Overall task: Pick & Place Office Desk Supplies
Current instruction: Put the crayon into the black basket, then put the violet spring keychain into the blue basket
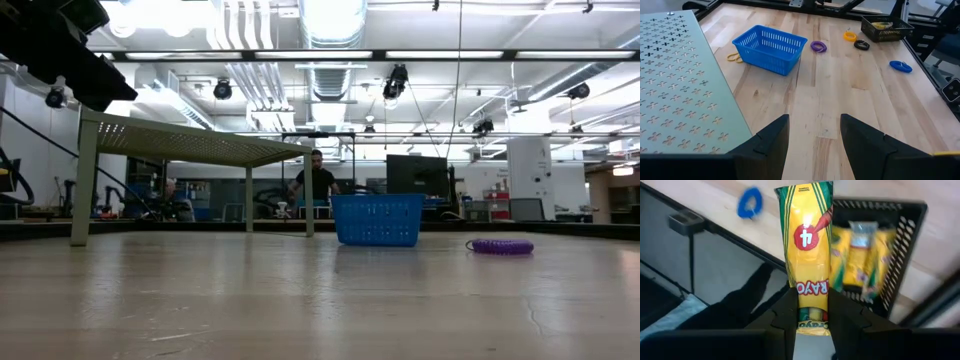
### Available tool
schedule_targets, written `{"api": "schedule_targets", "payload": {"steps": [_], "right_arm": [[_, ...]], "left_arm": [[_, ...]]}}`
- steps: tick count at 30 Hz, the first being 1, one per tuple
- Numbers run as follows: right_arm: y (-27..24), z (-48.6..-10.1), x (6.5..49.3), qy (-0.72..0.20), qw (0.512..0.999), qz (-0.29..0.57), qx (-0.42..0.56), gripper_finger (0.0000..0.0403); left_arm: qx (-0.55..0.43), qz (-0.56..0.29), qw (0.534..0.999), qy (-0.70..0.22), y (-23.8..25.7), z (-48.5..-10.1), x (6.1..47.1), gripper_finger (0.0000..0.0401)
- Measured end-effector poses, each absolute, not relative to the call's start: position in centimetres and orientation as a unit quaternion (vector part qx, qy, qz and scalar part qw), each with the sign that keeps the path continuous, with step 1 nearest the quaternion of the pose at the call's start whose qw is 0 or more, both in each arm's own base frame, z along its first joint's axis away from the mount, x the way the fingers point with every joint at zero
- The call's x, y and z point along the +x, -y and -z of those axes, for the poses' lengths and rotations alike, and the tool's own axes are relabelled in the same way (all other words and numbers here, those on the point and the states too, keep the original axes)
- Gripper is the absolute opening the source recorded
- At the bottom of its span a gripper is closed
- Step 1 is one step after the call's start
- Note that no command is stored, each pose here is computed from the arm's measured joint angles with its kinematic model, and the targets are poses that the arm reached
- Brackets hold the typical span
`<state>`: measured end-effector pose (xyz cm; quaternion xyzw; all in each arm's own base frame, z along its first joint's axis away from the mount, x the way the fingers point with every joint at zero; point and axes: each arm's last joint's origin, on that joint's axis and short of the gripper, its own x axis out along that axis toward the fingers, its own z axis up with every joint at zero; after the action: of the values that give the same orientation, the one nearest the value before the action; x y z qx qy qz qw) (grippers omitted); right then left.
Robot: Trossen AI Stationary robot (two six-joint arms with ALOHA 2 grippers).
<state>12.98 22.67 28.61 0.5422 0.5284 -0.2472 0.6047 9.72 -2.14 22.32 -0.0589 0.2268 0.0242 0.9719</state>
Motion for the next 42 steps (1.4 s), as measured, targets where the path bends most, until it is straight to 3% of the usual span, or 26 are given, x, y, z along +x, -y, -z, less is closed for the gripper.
{"api": "schedule_targets", "payload": {"steps": [8, 25, 42], "right_arm": [[-24.9, -26.4, 11.9, -0.584, 0.587, 0.267, 0.492, 0.0092], [-29.6, -19.1, 13.2, -0.586, 0.609, 0.349, 0.406, 0.0119], [-30.2, -19.2, 13.4, -0.592, 0.605, 0.356, 0.395, 0.0219]], "left_arm": [[-0.059, -0.024, 0.972, -0.227, 2.1, -22.3, 9.7, 0.0183], [-0.058, -0.024, 0.971, -0.229, 2.1, -22.3, 9.7, 0.0183], [-0.058, -0.024, 0.971, -0.229, 2.1, -22.3, 9.7, 0.0183]]}}
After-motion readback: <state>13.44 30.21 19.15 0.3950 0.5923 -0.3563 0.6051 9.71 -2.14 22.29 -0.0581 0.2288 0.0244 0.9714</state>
